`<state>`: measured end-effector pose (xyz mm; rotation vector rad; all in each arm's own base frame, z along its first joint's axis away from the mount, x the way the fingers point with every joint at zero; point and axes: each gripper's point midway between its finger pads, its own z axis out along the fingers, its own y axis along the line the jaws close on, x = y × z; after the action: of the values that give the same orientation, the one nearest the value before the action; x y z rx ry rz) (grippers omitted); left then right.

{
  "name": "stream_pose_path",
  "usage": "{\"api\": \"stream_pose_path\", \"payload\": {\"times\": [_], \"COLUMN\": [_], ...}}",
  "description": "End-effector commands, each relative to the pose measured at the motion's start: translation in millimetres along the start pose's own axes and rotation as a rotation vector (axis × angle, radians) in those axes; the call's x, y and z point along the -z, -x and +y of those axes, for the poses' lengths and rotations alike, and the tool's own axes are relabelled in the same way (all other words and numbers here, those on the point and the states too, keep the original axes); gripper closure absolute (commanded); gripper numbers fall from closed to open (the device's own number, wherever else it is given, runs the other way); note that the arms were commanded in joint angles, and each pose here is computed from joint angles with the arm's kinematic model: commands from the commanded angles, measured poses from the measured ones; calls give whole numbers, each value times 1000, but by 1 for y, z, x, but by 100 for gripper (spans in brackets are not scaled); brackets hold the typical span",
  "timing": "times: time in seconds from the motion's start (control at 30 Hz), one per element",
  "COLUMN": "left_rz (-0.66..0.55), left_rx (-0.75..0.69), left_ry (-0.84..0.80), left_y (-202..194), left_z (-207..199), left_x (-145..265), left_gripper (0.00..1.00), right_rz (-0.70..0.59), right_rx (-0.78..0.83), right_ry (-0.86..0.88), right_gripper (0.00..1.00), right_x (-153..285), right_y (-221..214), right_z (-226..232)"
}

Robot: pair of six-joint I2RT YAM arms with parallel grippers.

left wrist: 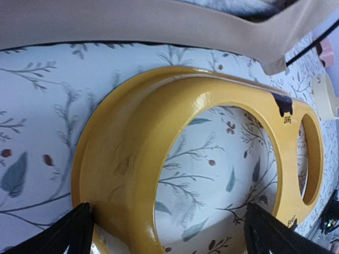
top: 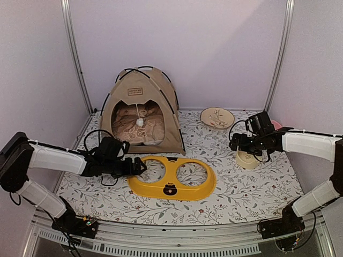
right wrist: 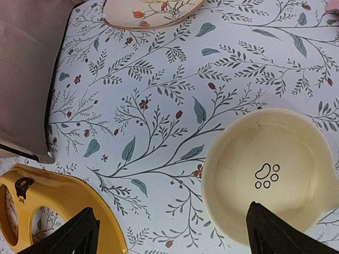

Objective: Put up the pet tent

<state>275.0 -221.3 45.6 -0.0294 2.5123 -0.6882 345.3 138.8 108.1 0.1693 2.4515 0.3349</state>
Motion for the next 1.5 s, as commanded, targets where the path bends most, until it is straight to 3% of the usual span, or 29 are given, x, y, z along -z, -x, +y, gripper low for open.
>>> {"api": "stream_pose_path", "payload": {"times": [0.0, 0.17, 0.3, 0.47, 0.67, 0.87, 1.0, 1.23, 1.47], "left_rz": [12, 71, 58, -12, -78, -119, -128, -132, -127], "left_rx": [-54, -104, -112, -137, -134, -96, -88, -88, -78], "left_ry": [-171, -267, -288, -223, -172, -162, -158, -163, -168], "left_y": [-12, -38, -32, -11, 8, 21, 25, 27, 24], "left_z": [-76, -138, -160, -152, -134, -118, -114, -114, -113], "left_x": [-12, -31, -32, -13, 13, 25, 27, 29, 28], "left_gripper": [1, 1, 1, 0, 1, 1, 0, 1, 1], "right_rz": [-20, 30, 68, 83, 107, 119, 125, 156, 109], "right_rx": [10, -10, -16, -8, 1, 0, 18, 0, 24], "right_ry": [10, -26, -6, -38, -71, -127, -150, -208, -244], "right_gripper": [1, 0, 6, 18, 39, 50, 56, 77, 93], "right_x": [-8, -30, -39, -44, -46, -46, -48, -57, -46], "right_y": [15, 5, -2, -7, -12, -21, -28, -33, -18], "right_z": [-1, -19, -18, -24, -28, -30, -25, -31, -29]}}
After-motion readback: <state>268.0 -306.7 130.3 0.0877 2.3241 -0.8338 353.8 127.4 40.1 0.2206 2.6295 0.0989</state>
